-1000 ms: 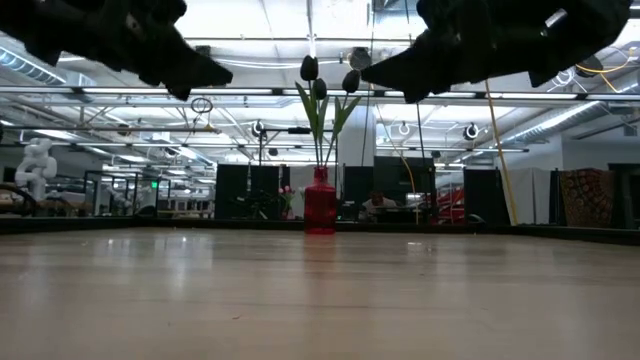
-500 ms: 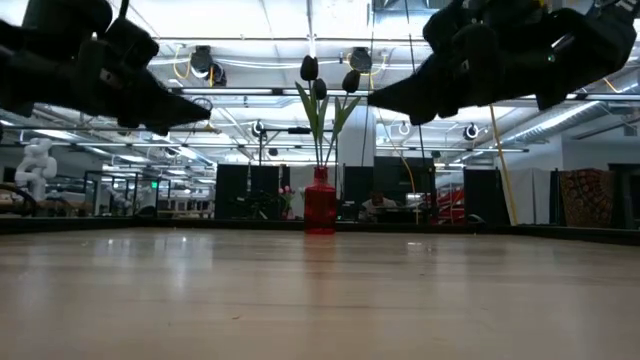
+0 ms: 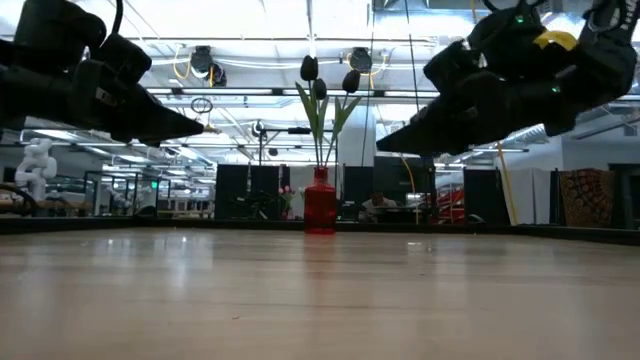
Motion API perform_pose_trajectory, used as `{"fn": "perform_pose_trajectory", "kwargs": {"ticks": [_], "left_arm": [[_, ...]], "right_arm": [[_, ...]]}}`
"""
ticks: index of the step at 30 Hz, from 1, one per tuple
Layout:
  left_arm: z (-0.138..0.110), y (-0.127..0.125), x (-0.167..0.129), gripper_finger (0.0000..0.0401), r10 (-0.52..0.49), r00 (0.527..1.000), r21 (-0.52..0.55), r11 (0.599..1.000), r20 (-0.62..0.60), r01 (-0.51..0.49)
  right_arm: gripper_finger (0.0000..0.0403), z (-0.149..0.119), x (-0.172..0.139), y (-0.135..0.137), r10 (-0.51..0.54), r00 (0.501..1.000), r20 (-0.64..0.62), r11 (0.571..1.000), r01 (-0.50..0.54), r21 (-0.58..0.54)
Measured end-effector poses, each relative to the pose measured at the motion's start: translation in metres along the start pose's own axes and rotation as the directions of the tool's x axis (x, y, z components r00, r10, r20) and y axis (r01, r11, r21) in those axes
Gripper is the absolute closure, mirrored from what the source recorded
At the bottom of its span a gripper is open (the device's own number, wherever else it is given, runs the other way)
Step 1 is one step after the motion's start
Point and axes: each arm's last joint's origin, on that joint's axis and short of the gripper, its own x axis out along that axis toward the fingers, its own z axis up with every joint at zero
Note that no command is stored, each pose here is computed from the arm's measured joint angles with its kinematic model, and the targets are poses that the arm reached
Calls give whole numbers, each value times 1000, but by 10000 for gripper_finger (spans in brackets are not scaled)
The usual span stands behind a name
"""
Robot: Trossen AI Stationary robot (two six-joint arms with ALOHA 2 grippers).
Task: Sort flowers into vase by color
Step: Return to Home Position
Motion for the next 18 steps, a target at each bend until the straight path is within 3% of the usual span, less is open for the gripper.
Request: {"fn": "perform_pose_trajectory", "kwargs": {"ticks": [18], "left_arm": [[3,1,-3,391,12,1000,8,1000,22,-13]], "right_arm": [[403,-24,-50,2,-3,999,42,996,-1,90]]}}
